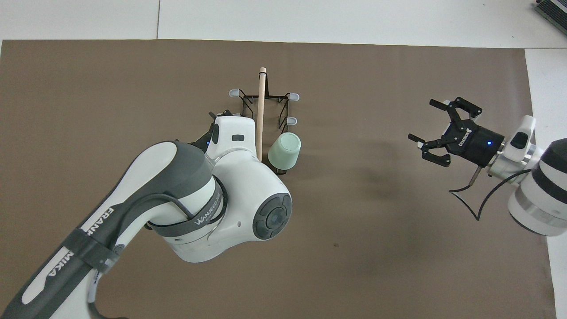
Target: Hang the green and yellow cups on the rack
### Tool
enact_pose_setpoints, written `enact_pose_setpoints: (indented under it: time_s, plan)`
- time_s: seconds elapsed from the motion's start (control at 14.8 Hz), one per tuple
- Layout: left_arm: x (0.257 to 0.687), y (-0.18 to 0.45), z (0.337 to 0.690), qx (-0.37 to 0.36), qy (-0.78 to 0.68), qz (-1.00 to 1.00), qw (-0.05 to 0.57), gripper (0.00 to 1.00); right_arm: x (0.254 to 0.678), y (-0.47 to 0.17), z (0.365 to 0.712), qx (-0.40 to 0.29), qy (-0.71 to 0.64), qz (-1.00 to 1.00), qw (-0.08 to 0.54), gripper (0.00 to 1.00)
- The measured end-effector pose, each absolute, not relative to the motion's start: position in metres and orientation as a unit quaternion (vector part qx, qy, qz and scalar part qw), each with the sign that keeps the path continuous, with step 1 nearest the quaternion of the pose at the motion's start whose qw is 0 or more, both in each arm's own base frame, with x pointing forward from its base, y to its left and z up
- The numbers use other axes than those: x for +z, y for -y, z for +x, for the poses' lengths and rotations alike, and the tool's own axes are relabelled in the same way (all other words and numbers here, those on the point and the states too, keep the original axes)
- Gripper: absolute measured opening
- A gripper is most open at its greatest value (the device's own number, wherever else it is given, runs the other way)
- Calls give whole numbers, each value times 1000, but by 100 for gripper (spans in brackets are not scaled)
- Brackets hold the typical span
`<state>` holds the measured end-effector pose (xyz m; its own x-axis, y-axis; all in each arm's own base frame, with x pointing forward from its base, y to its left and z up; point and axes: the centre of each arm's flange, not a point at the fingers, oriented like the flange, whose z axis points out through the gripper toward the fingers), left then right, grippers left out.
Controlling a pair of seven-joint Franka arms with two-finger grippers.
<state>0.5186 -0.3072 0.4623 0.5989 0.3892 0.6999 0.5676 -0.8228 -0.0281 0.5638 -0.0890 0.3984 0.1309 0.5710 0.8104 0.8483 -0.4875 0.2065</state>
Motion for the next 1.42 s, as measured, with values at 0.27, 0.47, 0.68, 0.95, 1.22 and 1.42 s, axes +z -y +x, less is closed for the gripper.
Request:
enact_pose_setpoints:
  time_s: [0.27, 0.47, 0.68, 0.95, 1.22, 1.42]
  plan:
    - [469, 260, 535, -290, 211, -925, 124, 100, 438, 110, 581, -353, 514, -778, 70, 100]
    - [492, 210, 548, -235, 152, -955, 99, 100, 463, 106, 591, -285, 496, -819, 35, 100]
    - [522, 147, 552, -181, 103, -976, 55, 100, 482, 81, 601, -227, 477, -849, -6, 100]
    - [558, 88, 548, -117, 34, -992, 19, 100, 490, 34, 605, -183, 454, -871, -45, 100]
    - [622, 54, 546, -83, -21, -996, 11, 100, 488, -10, 603, -142, 431, -888, -74, 100]
    - [646, 37, 547, -62, -20, -998, 7, 100, 493, -50, 590, -98, 389, -911, -99, 100]
